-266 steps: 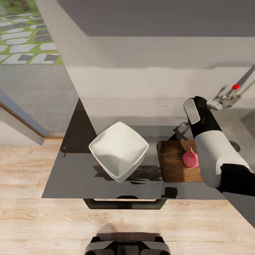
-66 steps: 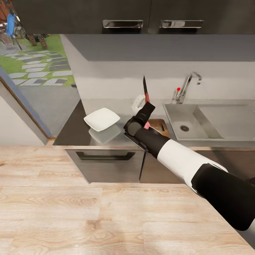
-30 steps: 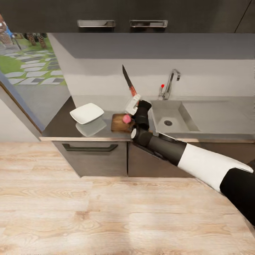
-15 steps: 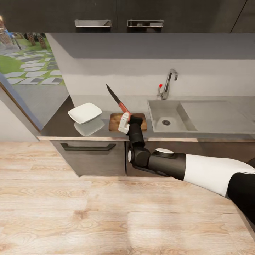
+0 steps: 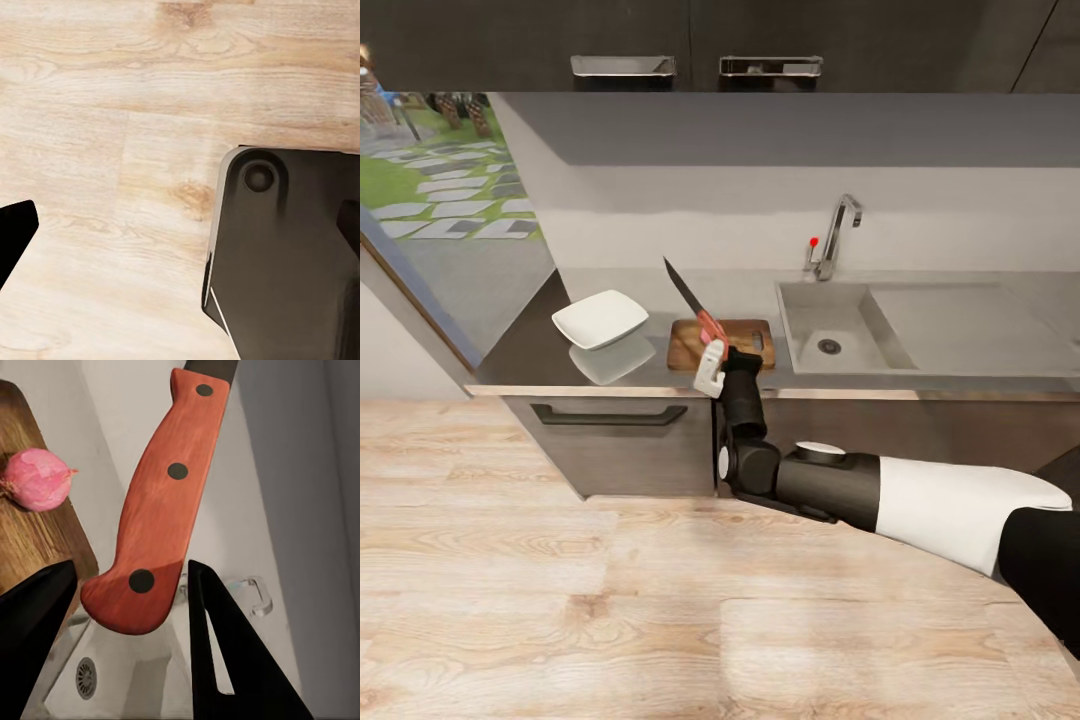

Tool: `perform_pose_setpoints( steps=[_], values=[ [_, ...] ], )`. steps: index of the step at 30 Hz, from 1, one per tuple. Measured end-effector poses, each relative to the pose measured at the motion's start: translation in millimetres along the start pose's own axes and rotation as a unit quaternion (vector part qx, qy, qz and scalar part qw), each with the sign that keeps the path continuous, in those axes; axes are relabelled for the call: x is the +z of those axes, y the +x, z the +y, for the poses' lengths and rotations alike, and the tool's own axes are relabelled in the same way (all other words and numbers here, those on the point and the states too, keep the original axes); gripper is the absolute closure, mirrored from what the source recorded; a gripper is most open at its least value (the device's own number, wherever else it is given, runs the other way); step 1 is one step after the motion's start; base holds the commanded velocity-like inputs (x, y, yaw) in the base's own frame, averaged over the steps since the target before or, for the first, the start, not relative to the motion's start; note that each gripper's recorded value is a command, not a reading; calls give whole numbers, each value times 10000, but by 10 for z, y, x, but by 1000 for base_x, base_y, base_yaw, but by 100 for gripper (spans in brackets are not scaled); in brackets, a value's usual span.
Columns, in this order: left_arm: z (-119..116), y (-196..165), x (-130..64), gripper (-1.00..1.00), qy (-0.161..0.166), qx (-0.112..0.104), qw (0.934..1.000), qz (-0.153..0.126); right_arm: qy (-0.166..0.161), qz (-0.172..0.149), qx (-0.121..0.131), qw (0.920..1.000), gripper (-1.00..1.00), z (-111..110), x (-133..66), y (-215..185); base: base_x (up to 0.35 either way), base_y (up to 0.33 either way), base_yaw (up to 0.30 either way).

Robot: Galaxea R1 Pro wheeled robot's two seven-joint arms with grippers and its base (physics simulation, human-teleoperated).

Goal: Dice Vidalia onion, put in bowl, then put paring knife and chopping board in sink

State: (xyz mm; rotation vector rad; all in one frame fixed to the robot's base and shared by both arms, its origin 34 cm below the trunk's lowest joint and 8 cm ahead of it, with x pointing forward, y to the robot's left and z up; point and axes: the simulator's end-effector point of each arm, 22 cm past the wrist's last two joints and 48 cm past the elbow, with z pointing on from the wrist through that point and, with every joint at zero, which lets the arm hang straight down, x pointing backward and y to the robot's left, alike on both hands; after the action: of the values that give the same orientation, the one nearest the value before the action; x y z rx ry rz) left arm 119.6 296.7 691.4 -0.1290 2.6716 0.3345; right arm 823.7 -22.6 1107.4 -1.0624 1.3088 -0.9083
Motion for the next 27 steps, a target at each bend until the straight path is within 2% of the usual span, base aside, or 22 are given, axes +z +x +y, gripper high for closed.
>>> perform_pose_setpoints(
  steps=[6, 9, 12, 20, 27],
  values=[
    [1, 0, 0, -100, -1, -2, 10000, 0, 54, 48, -26, 10000, 100, 17, -20, 70, 0, 0, 0],
    [1, 1, 0, -100, -3, -4, 10000, 1, 361, 60, -29, 9993, 100, -100, -37, 87, 0, 0, 0],
    [1, 1, 0, -100, -3, -4, 10000, 1, 475, 80, -23, 9988, 100, -110, -69, 107, 0, 0, 0],
    [1, 0, 0, -100, -2, -3, 10000, 1, 494, 114, -38, 9987, 100, -79, -88, 139, 4, -1, 0],
    [1, 1, 0, -100, -3, -3, 10000, 1, 361, 212, -24, 9991, 100, 38, -111, 209, 58, -59, 0]
  ],
)
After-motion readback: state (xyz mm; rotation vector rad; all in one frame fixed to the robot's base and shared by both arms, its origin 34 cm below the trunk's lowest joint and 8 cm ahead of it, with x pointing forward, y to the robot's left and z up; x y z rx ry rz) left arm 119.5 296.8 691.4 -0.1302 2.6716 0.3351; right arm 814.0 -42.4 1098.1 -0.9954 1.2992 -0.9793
